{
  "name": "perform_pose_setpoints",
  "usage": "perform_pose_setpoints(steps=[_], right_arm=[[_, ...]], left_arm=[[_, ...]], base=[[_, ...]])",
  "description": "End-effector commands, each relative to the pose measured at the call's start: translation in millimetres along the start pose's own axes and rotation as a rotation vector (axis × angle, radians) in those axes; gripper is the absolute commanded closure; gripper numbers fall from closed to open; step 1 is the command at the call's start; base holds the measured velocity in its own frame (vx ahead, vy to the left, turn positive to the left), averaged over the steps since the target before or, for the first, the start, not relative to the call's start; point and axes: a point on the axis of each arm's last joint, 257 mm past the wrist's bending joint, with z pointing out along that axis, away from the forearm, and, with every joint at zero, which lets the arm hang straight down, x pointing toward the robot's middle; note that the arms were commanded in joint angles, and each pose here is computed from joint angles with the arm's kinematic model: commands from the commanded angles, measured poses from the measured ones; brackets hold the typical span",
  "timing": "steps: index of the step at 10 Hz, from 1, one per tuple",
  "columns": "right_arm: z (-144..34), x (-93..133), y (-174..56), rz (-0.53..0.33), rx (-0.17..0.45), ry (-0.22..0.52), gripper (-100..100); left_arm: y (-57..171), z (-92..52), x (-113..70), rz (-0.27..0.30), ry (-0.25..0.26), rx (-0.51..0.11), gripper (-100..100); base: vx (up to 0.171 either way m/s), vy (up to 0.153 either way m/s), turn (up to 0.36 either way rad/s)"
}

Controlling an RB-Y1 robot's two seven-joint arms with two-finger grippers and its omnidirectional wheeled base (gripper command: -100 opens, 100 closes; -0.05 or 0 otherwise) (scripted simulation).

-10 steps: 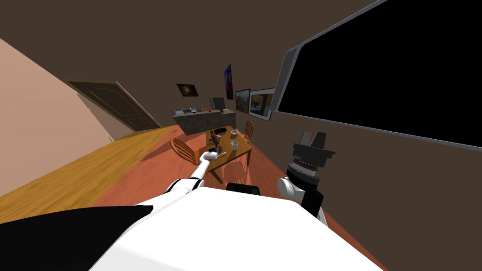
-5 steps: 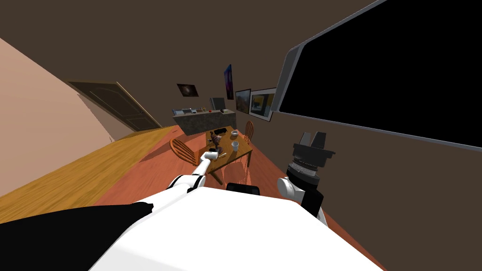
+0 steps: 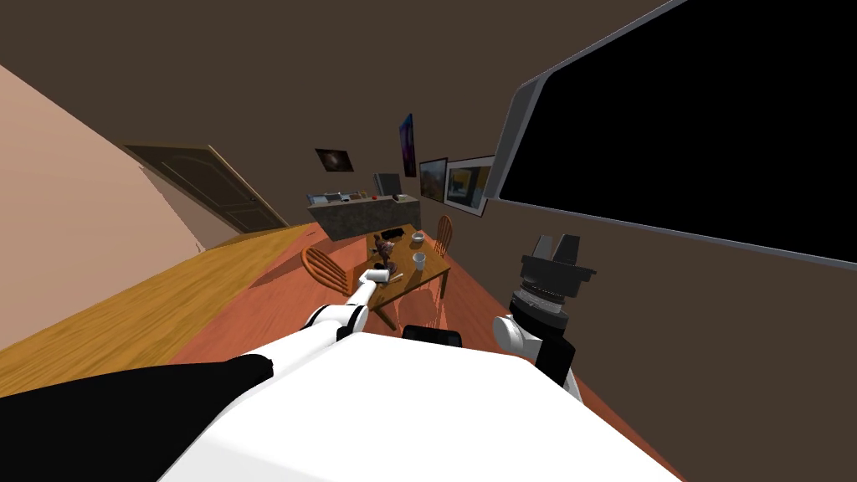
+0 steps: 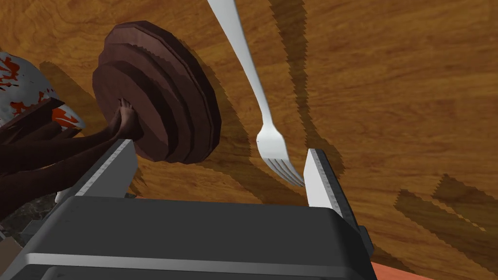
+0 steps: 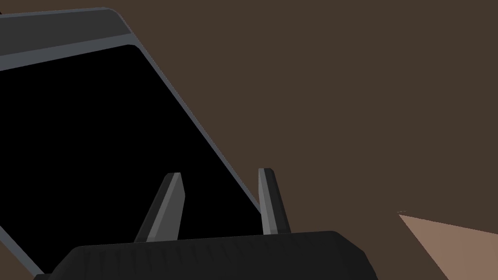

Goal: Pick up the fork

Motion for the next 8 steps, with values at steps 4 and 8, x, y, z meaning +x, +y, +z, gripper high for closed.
perform_pose_setpoints(steps=[4,8], right_arm=[[0.0,0,0,0.000,0.000,0.000,0],[0.0,0,0,0.000,0.000,0.000,0]], left_arm=[[29,4.4,6.9,-0.010,0.007,-0.137,-100],[55,5.0,10.4,-0.015,0.010,-0.230,-100]], base=[[0.050,0.025,0.019],[0.044,0.019,0.012]])
